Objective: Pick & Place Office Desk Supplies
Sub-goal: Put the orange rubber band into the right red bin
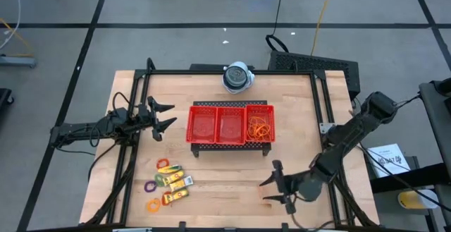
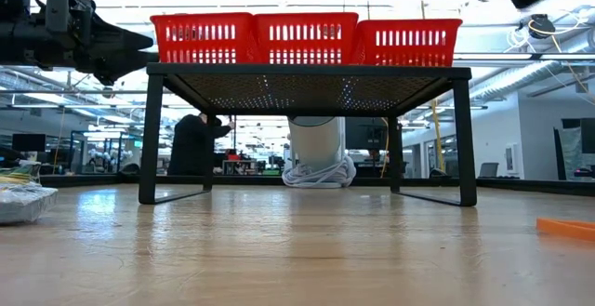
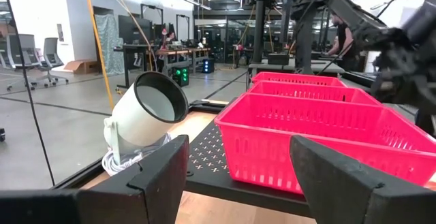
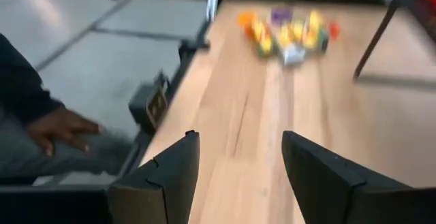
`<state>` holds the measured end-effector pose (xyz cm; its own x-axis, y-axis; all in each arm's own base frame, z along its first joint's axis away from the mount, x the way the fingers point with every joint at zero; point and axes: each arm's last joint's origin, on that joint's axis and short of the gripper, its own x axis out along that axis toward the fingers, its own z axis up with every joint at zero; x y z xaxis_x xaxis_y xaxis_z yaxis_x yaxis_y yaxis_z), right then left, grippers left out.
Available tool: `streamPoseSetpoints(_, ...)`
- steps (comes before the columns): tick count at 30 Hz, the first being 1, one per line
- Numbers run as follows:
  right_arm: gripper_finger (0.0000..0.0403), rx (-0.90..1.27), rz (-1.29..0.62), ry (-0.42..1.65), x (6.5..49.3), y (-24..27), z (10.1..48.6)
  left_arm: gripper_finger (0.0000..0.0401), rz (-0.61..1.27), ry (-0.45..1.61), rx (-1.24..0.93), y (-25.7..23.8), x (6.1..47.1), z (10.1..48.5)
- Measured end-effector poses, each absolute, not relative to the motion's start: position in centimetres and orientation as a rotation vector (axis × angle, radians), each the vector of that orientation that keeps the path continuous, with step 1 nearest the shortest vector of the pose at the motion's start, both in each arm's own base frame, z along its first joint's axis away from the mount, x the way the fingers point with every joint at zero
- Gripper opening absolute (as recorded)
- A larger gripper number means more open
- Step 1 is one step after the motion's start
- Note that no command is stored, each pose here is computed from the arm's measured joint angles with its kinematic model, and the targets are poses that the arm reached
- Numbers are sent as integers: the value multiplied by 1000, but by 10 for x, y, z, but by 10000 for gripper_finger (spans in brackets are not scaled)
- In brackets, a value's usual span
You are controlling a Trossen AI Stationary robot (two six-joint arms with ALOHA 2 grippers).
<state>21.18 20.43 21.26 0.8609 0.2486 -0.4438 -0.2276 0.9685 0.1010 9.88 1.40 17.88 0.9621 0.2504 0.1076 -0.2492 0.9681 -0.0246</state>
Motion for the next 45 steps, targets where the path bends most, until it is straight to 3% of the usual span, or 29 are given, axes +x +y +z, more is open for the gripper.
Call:
streamPoseSetpoints(15,199,99,68,828,213,219,117,267,253,-111,-11,14,99,179)
streamPoseSetpoints(25,193,116,-70,949,210,214,86,267,253,-111,-11,14,99,179)
streamPoseSetpoints(29,161,105,-120,986,207,209,83,267,253,-110,-11,14,99,179)
streamPoseSetpoints(40,11,102,-148,1066,209,198,80,267,253,-110,-11,14,99,179)
streamPoseSetpoints(45,4,104,-156,1072,212,195,80,267,253,-110,-11,14,99,179)
